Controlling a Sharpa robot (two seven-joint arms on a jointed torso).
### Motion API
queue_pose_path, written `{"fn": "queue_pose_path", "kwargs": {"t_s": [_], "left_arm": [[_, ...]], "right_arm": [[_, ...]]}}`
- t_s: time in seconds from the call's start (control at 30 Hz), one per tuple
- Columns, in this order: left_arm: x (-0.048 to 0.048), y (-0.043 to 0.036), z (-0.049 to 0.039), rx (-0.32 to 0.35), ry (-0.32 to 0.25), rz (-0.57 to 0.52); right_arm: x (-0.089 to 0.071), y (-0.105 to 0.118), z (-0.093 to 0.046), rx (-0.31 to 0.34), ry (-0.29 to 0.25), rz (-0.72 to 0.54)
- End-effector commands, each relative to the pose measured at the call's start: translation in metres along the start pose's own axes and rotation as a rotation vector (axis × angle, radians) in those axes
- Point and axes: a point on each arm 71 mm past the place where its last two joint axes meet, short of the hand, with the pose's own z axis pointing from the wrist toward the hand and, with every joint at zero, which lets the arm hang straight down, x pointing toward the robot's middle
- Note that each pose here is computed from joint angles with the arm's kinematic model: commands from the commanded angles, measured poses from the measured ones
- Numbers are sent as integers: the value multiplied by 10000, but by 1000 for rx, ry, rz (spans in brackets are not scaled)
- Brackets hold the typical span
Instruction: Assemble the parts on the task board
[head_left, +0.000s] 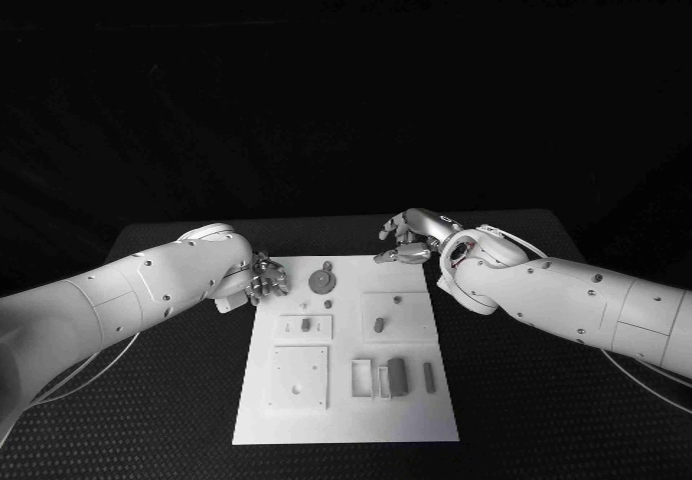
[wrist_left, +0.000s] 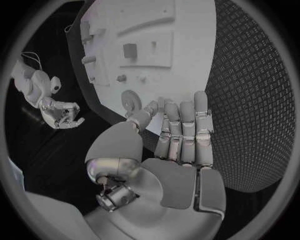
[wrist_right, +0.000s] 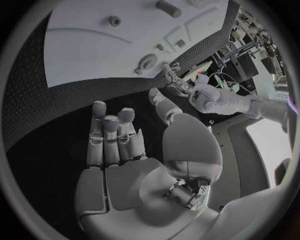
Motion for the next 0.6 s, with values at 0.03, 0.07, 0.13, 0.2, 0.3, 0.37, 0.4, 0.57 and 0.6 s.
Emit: {"fn": "queue_pose_path", "kwargs": {"t_s": [0.03,0.07,0.13,0.2,0.3,0.37,0.4,0.57,0.6], "left_arm": [[-33,-16,-77,23,-9,-49],[-49,-20,-95,28,-14,-55],[-73,-23,-137,37,-18,-61],[-93,-21,-187,48,-28,-66],[-94,-21,-265,66,-27,-64],[-77,-22,-322,75,-15,-55],[-64,-23,-342,79,-11,-52],[27,-43,-426,104,-4,-25],[43,-51,-436,109,-7,-13]], "right_arm": [[4,-14,-8,-1,16,-3],[2,-19,-10,0,16,-4],[-2,-27,-11,1,15,-4],[-7,-40,-11,4,12,-5],[-9,-50,-8,7,12,-5],[-10,-55,-8,8,12,-5],[-10,-58,-8,9,12,-5],[-3,-40,-13,4,19,-2],[-1,-36,-14,3,20,-2]]}}
